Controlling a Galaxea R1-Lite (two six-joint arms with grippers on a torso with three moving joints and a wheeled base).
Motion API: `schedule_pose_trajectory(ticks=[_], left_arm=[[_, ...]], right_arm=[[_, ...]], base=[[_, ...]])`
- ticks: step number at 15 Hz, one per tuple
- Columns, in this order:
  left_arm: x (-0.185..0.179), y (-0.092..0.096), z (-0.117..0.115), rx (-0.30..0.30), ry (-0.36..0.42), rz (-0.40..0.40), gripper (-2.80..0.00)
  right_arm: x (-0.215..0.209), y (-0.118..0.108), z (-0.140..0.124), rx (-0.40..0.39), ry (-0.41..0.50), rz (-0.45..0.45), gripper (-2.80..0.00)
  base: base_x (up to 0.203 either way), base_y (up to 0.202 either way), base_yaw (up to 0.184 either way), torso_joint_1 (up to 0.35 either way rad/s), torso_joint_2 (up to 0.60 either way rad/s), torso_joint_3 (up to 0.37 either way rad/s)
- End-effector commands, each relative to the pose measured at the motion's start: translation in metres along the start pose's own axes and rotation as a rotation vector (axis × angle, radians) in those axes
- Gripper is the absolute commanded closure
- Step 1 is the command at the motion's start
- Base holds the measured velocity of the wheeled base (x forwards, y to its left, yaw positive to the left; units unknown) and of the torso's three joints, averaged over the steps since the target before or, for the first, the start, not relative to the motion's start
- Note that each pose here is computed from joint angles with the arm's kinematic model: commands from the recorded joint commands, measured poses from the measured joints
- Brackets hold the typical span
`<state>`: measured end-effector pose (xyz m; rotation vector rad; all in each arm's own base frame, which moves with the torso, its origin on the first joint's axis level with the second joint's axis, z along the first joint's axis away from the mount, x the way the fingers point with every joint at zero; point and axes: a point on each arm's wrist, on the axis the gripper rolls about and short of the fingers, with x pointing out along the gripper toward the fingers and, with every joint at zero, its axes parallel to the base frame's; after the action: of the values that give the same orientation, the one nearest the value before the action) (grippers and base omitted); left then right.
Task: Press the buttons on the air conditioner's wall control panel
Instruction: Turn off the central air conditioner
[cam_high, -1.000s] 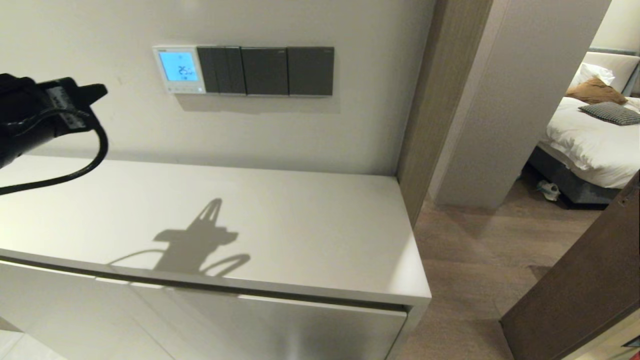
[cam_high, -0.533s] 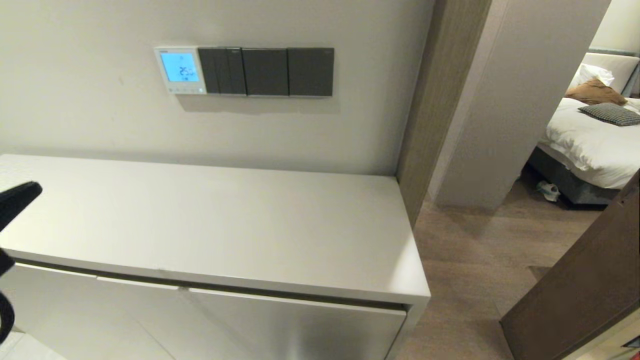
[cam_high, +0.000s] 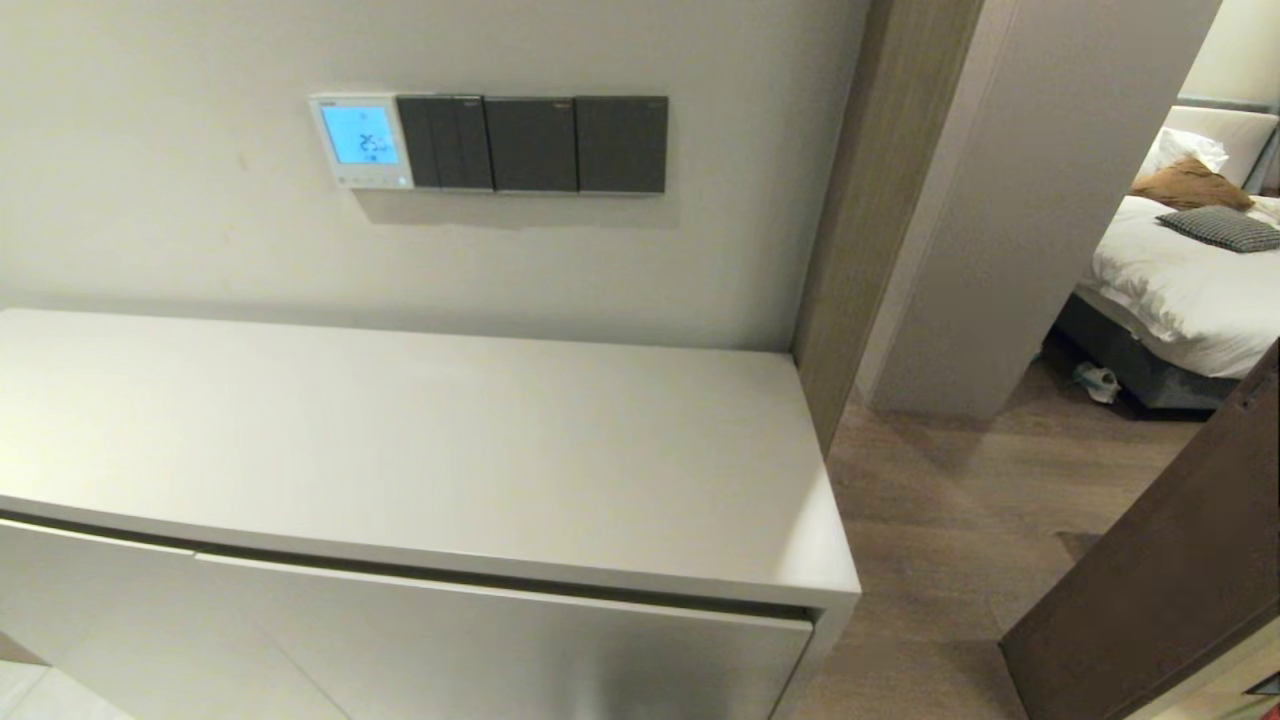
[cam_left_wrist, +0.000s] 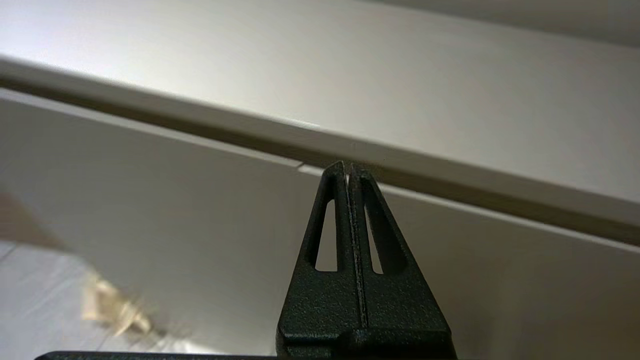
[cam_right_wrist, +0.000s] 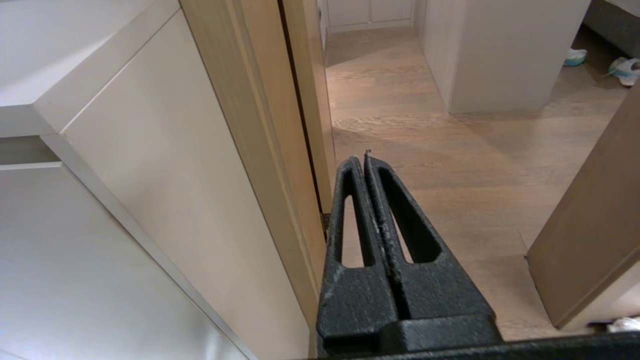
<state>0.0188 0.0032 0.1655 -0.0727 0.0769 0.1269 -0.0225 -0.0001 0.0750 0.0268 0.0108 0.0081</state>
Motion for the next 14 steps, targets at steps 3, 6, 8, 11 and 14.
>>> schedule_pose_trajectory(ticks=[3, 6, 8, 11, 14], left_arm=[[-0.018, 0.007, -0.022, 0.003, -0.015, 0.047, 0.0], [-0.019, 0.008, -0.035, 0.034, 0.002, 0.095, 0.0], [-0.023, 0.009, -0.045, 0.059, -0.015, 0.145, 0.0], [-0.025, 0.01, -0.059, 0.102, -0.02, 0.153, 0.0], [-0.032, 0.01, -0.073, 0.134, -0.082, 0.035, 0.0]], right_arm=[[0.0, 0.0, 0.0, -0.001, 0.002, 0.001, 0.0], [0.0, 0.0, 0.0, 0.0, 0.002, 0.001, 0.0], [0.0, 0.0, 0.0, 0.001, 0.002, 0.001, 0.0], [0.0, 0.0, 0.0, 0.001, 0.002, 0.001, 0.0], [0.0, 0.0, 0.0, 0.001, 0.002, 0.001, 0.0]], base=[[0.0, 0.0, 0.0, 0.0, 0.0, 0.0], [0.0, 0.0, 0.0, 0.0, 0.0, 0.0], [0.0, 0.0, 0.0, 0.0, 0.0, 0.0], [0.0, 0.0, 0.0, 0.0, 0.0, 0.0], [0.0, 0.0, 0.0, 0.0, 0.0, 0.0]])
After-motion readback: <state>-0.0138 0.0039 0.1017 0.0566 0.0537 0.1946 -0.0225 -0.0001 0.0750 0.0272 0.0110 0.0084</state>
